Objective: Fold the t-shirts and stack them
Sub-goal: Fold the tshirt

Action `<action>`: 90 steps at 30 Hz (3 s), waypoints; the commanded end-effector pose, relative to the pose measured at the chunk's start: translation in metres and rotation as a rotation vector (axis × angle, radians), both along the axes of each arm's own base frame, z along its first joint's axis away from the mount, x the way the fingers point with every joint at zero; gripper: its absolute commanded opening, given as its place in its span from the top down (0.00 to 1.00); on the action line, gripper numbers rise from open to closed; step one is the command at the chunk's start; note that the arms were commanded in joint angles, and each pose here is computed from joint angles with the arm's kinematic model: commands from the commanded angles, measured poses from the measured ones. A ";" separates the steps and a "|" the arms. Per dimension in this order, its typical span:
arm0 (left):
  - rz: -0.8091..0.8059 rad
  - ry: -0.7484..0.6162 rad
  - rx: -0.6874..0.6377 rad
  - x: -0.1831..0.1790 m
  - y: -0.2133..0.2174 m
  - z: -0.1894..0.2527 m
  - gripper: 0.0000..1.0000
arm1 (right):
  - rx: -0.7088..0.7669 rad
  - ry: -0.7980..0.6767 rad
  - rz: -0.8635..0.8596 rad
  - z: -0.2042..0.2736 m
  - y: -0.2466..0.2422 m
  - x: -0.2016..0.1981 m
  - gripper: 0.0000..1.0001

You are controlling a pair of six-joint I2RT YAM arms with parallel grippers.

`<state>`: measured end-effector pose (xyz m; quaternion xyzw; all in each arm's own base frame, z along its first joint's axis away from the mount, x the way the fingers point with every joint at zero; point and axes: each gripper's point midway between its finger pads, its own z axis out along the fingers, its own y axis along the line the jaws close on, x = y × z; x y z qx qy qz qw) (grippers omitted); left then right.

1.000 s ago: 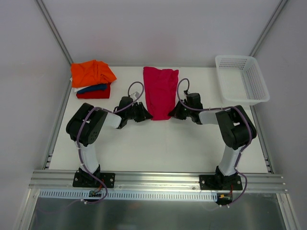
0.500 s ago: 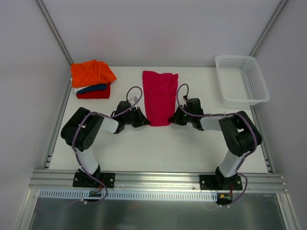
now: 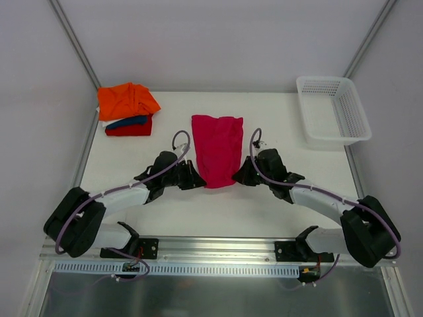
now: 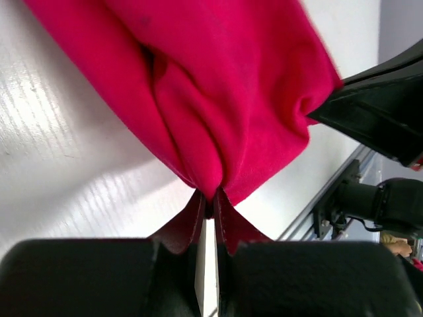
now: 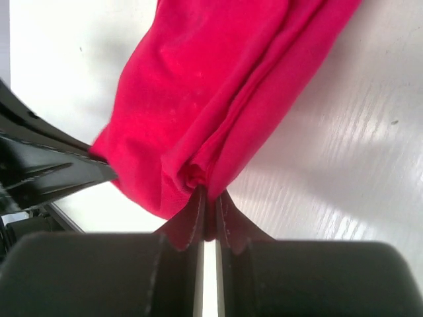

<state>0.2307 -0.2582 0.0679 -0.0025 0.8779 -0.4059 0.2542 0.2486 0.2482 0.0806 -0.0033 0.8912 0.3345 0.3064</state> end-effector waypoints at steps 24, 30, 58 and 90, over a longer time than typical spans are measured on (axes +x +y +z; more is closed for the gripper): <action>0.057 -0.250 -0.017 -0.001 0.008 0.122 1.00 | -0.087 -0.272 -0.069 0.108 -0.028 -0.011 1.00; 0.048 -0.290 0.003 0.016 -0.001 0.138 1.00 | -0.132 -0.299 -0.056 0.118 -0.019 0.006 1.00; 0.101 -0.316 0.137 0.104 0.005 0.127 1.00 | -0.310 -0.315 -0.168 0.105 -0.034 0.109 1.00; 0.134 -0.246 0.167 0.215 0.024 0.079 1.00 | -0.349 -0.237 -0.192 0.057 -0.015 0.224 1.00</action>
